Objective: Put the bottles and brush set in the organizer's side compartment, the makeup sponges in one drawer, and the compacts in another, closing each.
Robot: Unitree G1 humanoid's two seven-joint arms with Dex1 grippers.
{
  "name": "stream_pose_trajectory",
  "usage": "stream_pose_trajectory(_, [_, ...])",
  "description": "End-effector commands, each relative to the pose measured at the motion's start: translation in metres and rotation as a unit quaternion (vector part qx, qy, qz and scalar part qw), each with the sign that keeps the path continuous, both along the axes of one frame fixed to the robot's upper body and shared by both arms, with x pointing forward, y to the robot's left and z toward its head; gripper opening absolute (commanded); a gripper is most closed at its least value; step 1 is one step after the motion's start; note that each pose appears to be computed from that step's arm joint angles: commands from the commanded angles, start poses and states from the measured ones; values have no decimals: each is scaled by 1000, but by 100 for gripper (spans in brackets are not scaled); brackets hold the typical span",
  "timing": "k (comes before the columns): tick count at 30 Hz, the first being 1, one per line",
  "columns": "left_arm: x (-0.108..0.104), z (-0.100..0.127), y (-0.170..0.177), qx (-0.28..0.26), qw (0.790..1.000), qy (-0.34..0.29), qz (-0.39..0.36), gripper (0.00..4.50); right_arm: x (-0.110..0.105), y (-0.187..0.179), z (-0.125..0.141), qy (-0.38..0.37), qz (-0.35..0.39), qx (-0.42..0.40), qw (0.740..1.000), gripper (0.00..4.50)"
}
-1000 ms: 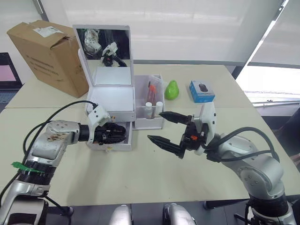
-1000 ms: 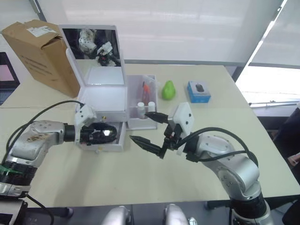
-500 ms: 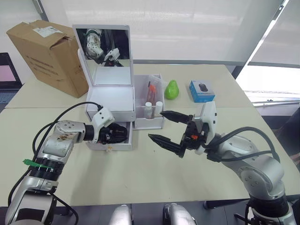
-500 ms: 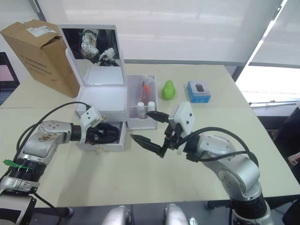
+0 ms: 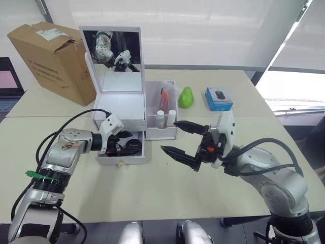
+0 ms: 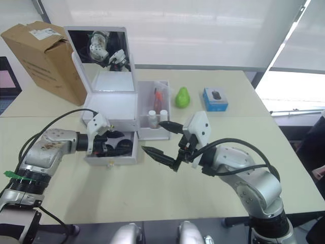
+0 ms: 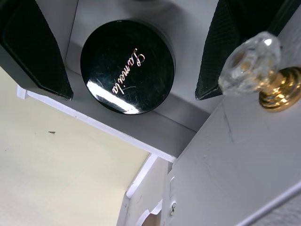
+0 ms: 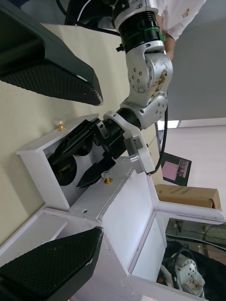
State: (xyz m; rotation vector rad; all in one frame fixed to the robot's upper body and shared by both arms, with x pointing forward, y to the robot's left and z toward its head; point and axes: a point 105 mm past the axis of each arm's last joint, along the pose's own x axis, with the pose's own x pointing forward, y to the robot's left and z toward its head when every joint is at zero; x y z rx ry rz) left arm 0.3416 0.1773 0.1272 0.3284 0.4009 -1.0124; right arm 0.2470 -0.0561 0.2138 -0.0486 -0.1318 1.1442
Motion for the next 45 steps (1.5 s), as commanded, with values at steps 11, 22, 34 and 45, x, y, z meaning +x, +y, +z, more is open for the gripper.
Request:
stream_pose_trajectory(11, [-16, 47, 40, -24, 999, -5, 28, 323, -4, -1, 10, -27, 0, 8, 1000, 450])
stream_pose_trajectory(22, [-64, 51, 38, -63, 996, 50, -47, 1, -6, -6, 9, -23, -5, 3, 1000, 450])
stream_pose_trajectory(34, [-47, 2, 47, 62, 998, 10, 9, 1, -5, -7, 13, -26, -4, 1, 1000, 450])
stream_pose_trajectory(45, [-4, -1, 40, 30, 993, -70, 91, 1, -6, -6, 13, -25, -5, 1, 1000, 450])
